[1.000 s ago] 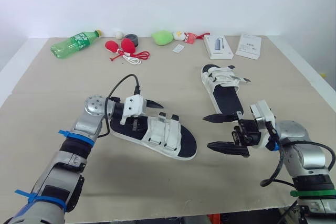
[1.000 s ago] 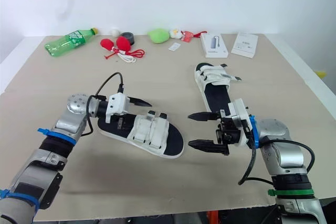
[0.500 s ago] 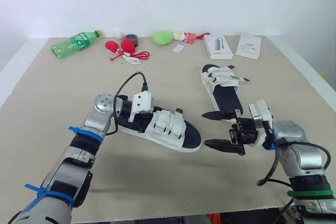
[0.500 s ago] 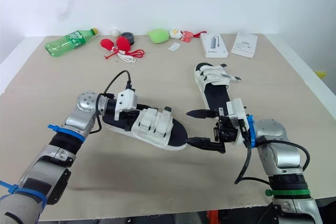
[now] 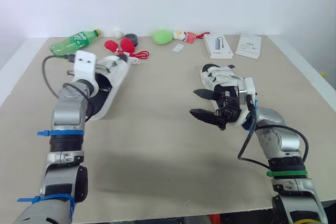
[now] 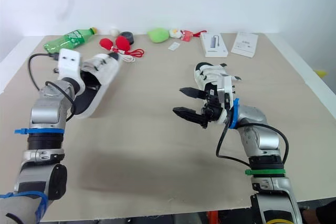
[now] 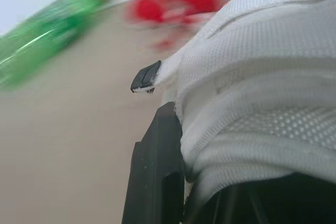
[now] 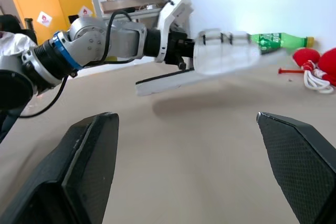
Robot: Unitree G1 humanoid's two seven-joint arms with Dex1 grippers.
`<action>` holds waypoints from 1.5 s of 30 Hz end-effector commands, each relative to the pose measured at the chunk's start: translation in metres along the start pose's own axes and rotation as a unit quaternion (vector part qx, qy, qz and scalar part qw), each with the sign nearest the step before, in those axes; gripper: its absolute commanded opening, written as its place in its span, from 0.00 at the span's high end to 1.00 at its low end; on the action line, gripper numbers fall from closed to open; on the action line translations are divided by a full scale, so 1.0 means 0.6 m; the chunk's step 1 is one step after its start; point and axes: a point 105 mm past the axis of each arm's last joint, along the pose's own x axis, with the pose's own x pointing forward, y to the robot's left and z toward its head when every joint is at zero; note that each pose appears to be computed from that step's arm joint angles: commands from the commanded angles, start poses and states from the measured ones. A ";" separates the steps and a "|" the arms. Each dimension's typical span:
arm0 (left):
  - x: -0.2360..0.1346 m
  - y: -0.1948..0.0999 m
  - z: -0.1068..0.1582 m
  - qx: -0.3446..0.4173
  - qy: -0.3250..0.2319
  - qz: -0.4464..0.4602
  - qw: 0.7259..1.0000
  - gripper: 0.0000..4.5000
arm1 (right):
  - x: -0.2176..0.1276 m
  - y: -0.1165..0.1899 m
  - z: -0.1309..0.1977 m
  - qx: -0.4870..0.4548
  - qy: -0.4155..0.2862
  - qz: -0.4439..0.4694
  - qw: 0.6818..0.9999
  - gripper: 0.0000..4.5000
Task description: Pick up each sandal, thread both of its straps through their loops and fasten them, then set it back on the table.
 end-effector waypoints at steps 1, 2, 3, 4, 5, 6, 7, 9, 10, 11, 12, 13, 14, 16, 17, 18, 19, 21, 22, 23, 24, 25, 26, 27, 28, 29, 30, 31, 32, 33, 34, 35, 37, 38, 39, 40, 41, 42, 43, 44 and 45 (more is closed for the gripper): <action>-0.007 0.020 0.029 -0.003 -0.018 0.071 0.997 1.00 | 0.008 0.001 0.011 -0.024 -0.001 0.018 1.000 0.00; -0.005 0.021 0.028 -0.001 -0.015 0.079 0.997 1.00 | 0.009 0.000 0.011 -0.026 0.001 0.019 0.999 0.00; -0.003 0.020 0.026 -0.009 -0.010 0.081 0.997 1.00 | 0.011 -0.002 0.012 -0.028 0.000 0.019 0.999 0.00; 0.000 0.019 0.025 -0.007 -0.006 0.081 0.997 1.00 | 0.012 -0.004 0.012 -0.030 -0.001 0.019 0.999 0.00; 0.003 0.019 0.021 -0.007 -0.001 0.082 0.997 1.00 | 0.014 -0.006 0.013 -0.037 0.001 0.019 0.999 0.00; 0.006 0.020 0.015 -0.005 0.006 0.082 0.997 1.00 | 0.015 -0.007 0.013 -0.042 0.002 0.020 0.999 0.00; 0.008 0.020 0.010 0.000 0.011 0.079 0.997 1.00 | 0.016 -0.008 0.012 -0.046 0.003 0.020 0.999 0.00; 0.011 0.018 0.002 0.004 0.018 0.071 0.997 1.00 | 0.017 -0.011 0.013 -0.055 0.002 0.013 0.998 0.00; 0.011 0.018 0.003 0.005 0.012 0.069 0.998 1.00 | 0.017 -0.013 0.012 -0.059 0.004 0.011 0.998 0.00; 0.012 0.017 0.004 0.006 0.008 0.064 0.998 1.00 | 0.017 -0.014 0.011 -0.064 0.006 0.009 0.998 0.00; 0.012 0.019 0.002 0.000 0.009 0.065 0.998 1.00 | 0.017 -0.014 0.010 -0.066 0.007 0.007 0.998 0.00; 0.012 0.020 0.000 -0.009 0.011 0.064 0.998 0.89 | 0.017 -0.015 0.009 -0.066 0.007 0.006 0.998 0.00; 0.013 0.021 0.000 -0.014 0.011 0.063 0.998 0.78 | 0.017 -0.015 0.008 -0.068 0.009 0.007 0.998 0.00; 0.014 0.024 0.004 -0.011 0.008 0.061 0.998 0.60 | 0.016 -0.015 0.007 -0.070 0.012 0.007 0.997 0.00; 0.015 0.024 0.005 -0.011 0.006 0.058 0.998 0.53 | 0.016 -0.016 0.007 -0.070 0.011 0.007 0.997 0.00; 0.016 0.023 0.006 -0.012 0.006 0.053 0.999 0.40 | 0.017 -0.016 0.006 -0.070 0.011 0.007 0.997 0.00; 0.015 0.023 0.008 -0.014 0.005 0.051 0.999 0.30 | 0.017 -0.017 0.006 -0.070 0.011 0.006 0.997 0.00; 0.011 0.022 0.012 -0.019 0.002 0.046 0.999 0.06 | 0.017 -0.018 0.005 -0.065 0.012 0.007 0.998 0.00; 0.008 0.020 0.015 -0.024 -0.001 0.040 0.999 0.01 | 0.017 -0.018 0.005 -0.061 0.013 0.008 0.998 0.00; 0.006 0.018 0.017 -0.027 -0.003 0.035 0.999 0.01 | 0.017 -0.018 0.005 -0.058 0.013 0.008 0.998 0.00; 0.000 0.018 0.023 -0.029 -0.011 0.030 0.999 0.01 | 0.016 -0.019 0.004 -0.061 0.015 0.006 0.998 0.00; -0.005 0.018 0.029 -0.028 -0.019 0.025 0.999 0.01 | 0.015 -0.020 0.002 -0.064 0.019 0.006 0.998 0.00; -0.013 0.018 0.035 -0.025 -0.028 0.017 0.999 0.01 | 0.013 -0.020 0.001 -0.066 0.022 0.006 0.998 0.00; -0.022 0.014 0.040 -0.023 -0.037 0.002 0.999 0.01 | 0.012 -0.022 0.000 -0.067 0.023 0.004 0.997 0.00; -0.031 0.009 0.043 -0.018 -0.045 -0.014 0.999 0.01 | 0.010 -0.023 -0.001 -0.068 0.023 0.002 0.997 0.00; -0.044 0.002 0.046 -0.009 -0.059 -0.040 0.997 0.01 | 0.008 -0.024 0.000 -0.068 0.022 0.000 0.997 0.00; -0.058 -0.002 0.048 0.005 -0.071 -0.063 0.995 0.01 | 0.007 -0.025 0.000 -0.066 0.018 -0.004 0.998 0.00; -0.072 -0.006 0.048 0.024 -0.084 -0.087 0.992 0.01 | 0.005 -0.026 0.001 -0.064 0.015 -0.007 0.998 0.00; -0.088 -0.011 0.041 0.035 -0.090 -0.123 0.988 0.01 | 0.003 -0.024 0.000 -0.062 0.018 -0.002 0.998 0.00; -0.102 -0.011 0.027 0.041 -0.083 -0.154 0.984 0.01 | -0.001 -0.023 -0.003 -0.061 0.022 0.003 0.998 0.00; -0.115 -0.007 0.013 0.054 -0.073 -0.176 0.980 0.01 | -0.004 -0.023 -0.005 -0.061 0.027 0.005 0.998 0.00; -0.128 -0.008 0.005 0.075 -0.075 -0.204 0.973 0.01 | -0.007 -0.022 -0.006 -0.060 0.030 0.008 0.998 0.00; -0.142 0.002 -0.019 0.099 -0.051 -0.232 0.966 0.01 | -0.012 -0.023 -0.007 -0.057 0.034 0.011 0.998 0.00; -0.143 0.013 -0.028 0.115 -0.043 -0.230 0.965 0.01 | -0.013 -0.023 -0.007 -0.057 0.035 0.011 0.998 0.00; -0.147 0.017 -0.034 0.118 -0.039 -0.242 0.962 0.01 | -0.014 -0.024 -0.007 -0.056 0.037 0.012 0.998 0.00; -0.151 0.025 -0.041 0.130 -0.033 -0.250 0.959 0.01 | -0.015 -0.024 -0.007 -0.056 0.040 0.013 0.998 0.00; -0.157 0.026 -0.044 0.132 -0.032 -0.268 0.954 0.01 | -0.016 -0.025 -0.008 -0.057 0.042 0.014 0.997 0.00; -0.161 0.025 -0.046 0.131 -0.032 -0.280 0.950 0.01 | -0.016 -0.025 -0.008 -0.057 0.043 0.014 0.997 0.00; -0.172 0.020 -0.042 0.121 -0.040 -0.307 0.943 0.01 | -0.018 -0.025 -0.008 -0.058 0.045 0.015 0.997 0.00; -0.188 0.012 -0.032 0.106 -0.054 -0.341 0.933 0.01 | -0.021 -0.024 -0.009 -0.059 0.049 0.016 0.997 0.00; -0.202 0.007 -0.022 0.098 -0.068 -0.365 0.923 0.01 | -0.024 -0.023 -0.009 -0.062 0.055 0.018 0.996 0.00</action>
